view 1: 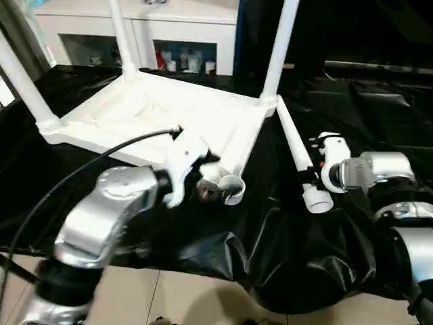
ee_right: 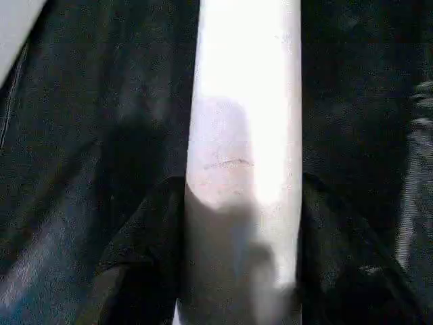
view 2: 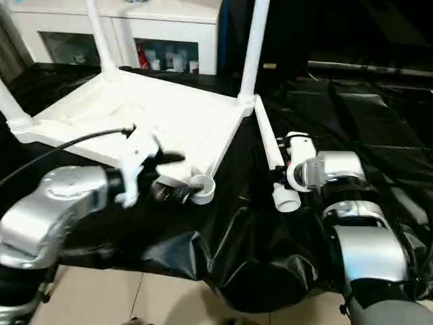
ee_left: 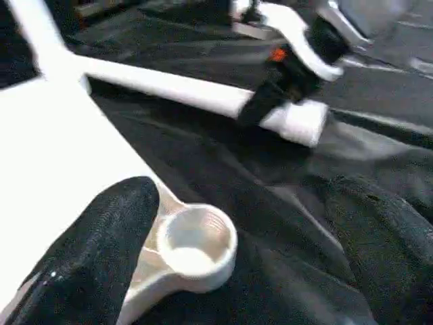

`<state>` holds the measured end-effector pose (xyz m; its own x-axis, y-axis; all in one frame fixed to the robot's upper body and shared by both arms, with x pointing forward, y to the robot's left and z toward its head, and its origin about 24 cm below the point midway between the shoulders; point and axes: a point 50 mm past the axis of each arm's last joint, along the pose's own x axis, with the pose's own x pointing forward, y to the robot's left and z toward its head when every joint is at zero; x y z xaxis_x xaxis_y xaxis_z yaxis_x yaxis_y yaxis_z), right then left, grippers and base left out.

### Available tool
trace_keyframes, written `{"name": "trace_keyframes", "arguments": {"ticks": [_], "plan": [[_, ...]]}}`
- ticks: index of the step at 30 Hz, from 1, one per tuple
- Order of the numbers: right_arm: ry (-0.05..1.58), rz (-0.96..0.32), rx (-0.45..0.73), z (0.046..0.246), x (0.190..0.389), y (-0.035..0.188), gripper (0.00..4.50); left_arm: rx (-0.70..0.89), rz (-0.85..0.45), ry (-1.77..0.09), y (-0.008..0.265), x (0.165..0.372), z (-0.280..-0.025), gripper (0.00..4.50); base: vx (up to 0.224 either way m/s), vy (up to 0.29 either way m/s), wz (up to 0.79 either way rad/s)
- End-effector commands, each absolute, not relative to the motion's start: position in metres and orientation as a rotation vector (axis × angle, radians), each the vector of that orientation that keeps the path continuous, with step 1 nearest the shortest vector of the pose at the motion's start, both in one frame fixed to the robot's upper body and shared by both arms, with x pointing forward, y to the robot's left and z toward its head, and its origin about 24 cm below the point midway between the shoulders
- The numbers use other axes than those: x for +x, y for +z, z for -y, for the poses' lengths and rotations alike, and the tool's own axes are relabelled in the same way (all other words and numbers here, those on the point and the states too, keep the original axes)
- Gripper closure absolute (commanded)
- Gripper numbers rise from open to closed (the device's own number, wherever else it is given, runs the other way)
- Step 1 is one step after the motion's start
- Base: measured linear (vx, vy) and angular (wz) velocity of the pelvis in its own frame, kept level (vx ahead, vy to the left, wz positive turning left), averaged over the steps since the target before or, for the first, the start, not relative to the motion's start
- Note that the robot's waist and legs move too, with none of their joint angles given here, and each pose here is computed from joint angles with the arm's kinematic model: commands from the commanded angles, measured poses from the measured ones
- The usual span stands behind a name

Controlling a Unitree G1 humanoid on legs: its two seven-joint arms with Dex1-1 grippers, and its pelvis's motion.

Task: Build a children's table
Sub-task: Pick table leg

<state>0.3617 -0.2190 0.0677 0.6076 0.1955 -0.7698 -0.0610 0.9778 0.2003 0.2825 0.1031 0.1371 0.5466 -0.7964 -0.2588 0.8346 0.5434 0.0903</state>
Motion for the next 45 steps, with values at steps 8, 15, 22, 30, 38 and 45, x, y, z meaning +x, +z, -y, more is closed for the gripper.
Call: {"name": "trace_keyframes", "arguments": {"ticks": [8, 15, 22, 30, 38, 45], "plan": [[-0.020, -0.313, 0.275, 0.242, 0.359, 0.110, 2.57, 0.111, -0.092, -0.749, 0.146, 0.304, -0.094, 0.00, 0.000, 0.000, 0.00], [0.445, 0.093, 0.254, 0.191, 0.319, 0.158, 2.59, -0.383, -0.102, -1.042, 0.175, 0.308, -0.049, 0.00, 0.000, 0.000, 0.00], [0.661, 0.094, 0.094, 0.153, 0.296, 0.146, 2.59, -0.628, -0.105, -1.036, 0.194, 0.329, -0.038, 0.00, 0.000, 0.000, 0.00], [0.724, 0.036, -0.072, 0.128, 0.285, 0.129, 2.59, -0.692, -0.160, -0.967, 0.192, 0.339, -0.030, 0.00, 0.000, 0.000, 0.00], [0.574, -0.021, -0.266, 0.116, 0.300, 0.116, 2.59, -0.763, -0.152, -0.866, 0.199, 0.341, -0.038, 0.75, 0.000, 0.000, 0.00], [0.480, -0.003, -0.309, 0.103, 0.308, 0.119, 2.59, -0.767, -0.158, -0.726, 0.194, 0.348, -0.035, 1.16, 0.000, 0.000, 0.00]]}}
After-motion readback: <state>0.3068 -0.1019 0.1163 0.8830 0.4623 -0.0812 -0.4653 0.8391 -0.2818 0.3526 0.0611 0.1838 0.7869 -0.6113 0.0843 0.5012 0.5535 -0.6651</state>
